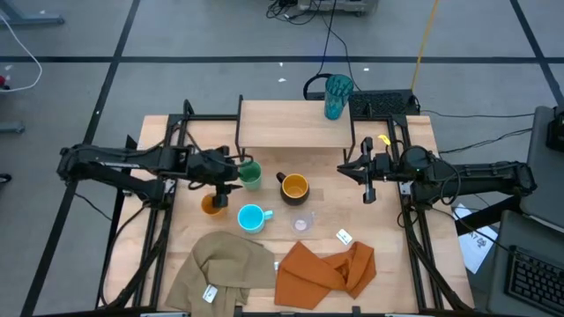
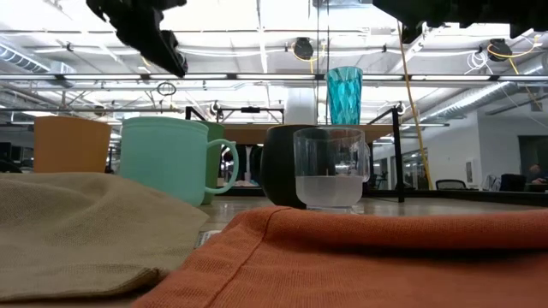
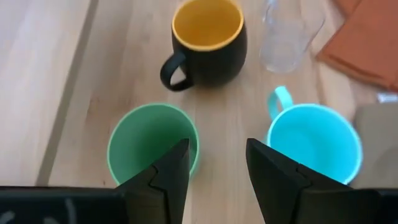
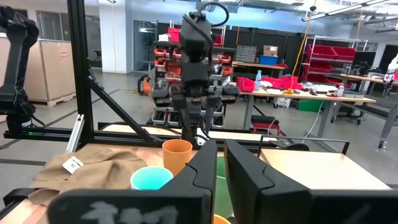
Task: Stack small to large cups/mugs on shelf
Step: Put the green cup on the shelf
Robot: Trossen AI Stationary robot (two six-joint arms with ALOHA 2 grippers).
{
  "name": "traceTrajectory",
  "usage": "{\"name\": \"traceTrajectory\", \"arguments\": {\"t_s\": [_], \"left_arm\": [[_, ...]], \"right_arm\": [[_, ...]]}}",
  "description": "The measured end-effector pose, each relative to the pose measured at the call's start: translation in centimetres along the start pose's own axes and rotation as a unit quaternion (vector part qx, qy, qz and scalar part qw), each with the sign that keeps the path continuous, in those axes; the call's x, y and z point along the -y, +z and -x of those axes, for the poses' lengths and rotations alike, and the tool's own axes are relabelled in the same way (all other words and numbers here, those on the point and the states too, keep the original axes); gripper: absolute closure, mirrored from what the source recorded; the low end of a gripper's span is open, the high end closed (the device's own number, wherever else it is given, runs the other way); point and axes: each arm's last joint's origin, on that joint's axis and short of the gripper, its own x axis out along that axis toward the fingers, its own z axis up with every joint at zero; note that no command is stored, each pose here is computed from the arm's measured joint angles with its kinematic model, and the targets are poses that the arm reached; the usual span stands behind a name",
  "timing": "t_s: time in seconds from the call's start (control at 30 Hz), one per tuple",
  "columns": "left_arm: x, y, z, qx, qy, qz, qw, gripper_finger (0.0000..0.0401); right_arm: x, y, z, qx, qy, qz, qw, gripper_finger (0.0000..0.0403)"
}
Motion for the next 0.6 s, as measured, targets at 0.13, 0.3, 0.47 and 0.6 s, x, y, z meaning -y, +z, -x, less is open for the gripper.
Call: {"name": "traceTrajectory", "arguments": {"t_s": [0.13,0.3,0.47,0.6], "left_arm": [[-0.2,0.1,-1.3,-0.015,0.005,-0.004,1.000,0.0242],[-0.6,0.0,-2.6,-0.040,0.003,-0.001,0.999,0.0242],[-0.9,-0.2,-3.6,-0.060,0.004,-0.008,0.998,0.0242],[-1.1,-0.2,-4.1,-0.070,0.007,-0.006,0.997,0.0242]], "right_arm": [[0.0,0.0,0.0,0.000,0.000,0.000,1.000,0.0383],[0.0,0.0,0.0,0.000,0.000,0.000,1.000,0.0383],[0.0,-0.1,0.0,-0.003,0.000,0.000,1.000,0.0383],[0.0,-0.1,0.0,-0.007,0.001,0.000,1.000,0.0383]]}}
